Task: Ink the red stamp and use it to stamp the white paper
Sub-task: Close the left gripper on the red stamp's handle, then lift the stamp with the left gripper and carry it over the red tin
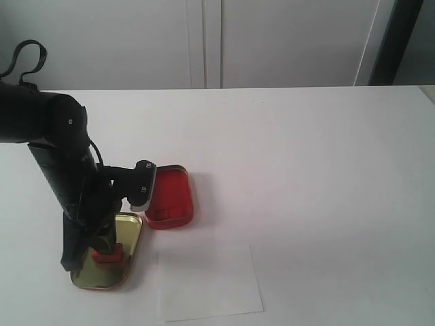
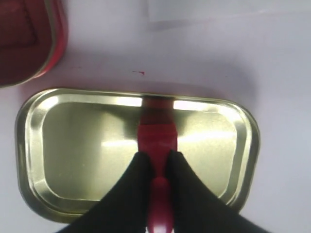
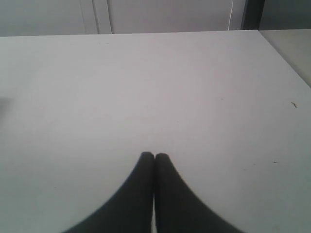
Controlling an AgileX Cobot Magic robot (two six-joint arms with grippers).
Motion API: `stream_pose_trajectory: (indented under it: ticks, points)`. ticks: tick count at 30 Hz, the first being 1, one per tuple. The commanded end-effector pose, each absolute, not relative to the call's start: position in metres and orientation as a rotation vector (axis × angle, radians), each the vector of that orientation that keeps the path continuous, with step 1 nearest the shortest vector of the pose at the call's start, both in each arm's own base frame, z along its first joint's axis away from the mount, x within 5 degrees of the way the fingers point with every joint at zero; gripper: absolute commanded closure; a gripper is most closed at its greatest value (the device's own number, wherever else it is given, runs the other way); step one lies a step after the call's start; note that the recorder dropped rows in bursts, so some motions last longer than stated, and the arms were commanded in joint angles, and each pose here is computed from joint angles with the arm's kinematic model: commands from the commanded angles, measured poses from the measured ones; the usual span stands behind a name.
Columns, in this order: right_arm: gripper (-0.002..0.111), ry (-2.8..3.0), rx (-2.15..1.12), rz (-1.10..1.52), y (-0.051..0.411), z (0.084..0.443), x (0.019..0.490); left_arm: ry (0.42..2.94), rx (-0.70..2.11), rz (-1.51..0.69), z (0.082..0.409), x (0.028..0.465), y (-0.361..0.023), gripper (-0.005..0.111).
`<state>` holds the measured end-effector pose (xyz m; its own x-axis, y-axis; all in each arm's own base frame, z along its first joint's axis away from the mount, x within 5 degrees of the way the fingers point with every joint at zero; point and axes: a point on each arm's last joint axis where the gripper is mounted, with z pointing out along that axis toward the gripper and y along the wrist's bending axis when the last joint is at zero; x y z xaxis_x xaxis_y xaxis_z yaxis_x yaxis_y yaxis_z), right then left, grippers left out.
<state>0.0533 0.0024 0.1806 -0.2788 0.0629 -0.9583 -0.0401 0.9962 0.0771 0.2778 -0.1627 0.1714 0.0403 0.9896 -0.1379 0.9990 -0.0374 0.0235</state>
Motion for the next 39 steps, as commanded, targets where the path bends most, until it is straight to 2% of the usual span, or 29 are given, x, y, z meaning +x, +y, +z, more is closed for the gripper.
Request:
stream_pose_trajectory:
  ticks: [1,18,39]
  points:
    - [0.108,1.836,0.019,0.103,0.002,0.182,0.053,2.094,2.185,-0.134,0.181,0.272,-0.161,0.107]
    - [0.108,1.834,0.019,0.103,0.002,0.182,0.053,2.027,2.145,-0.074,0.208,0.267,-0.157,0.107]
    - [0.108,1.834,0.019,0.103,0.002,0.182,0.053,2.132,2.102,-0.124,0.238,0.272,-0.162,0.107]
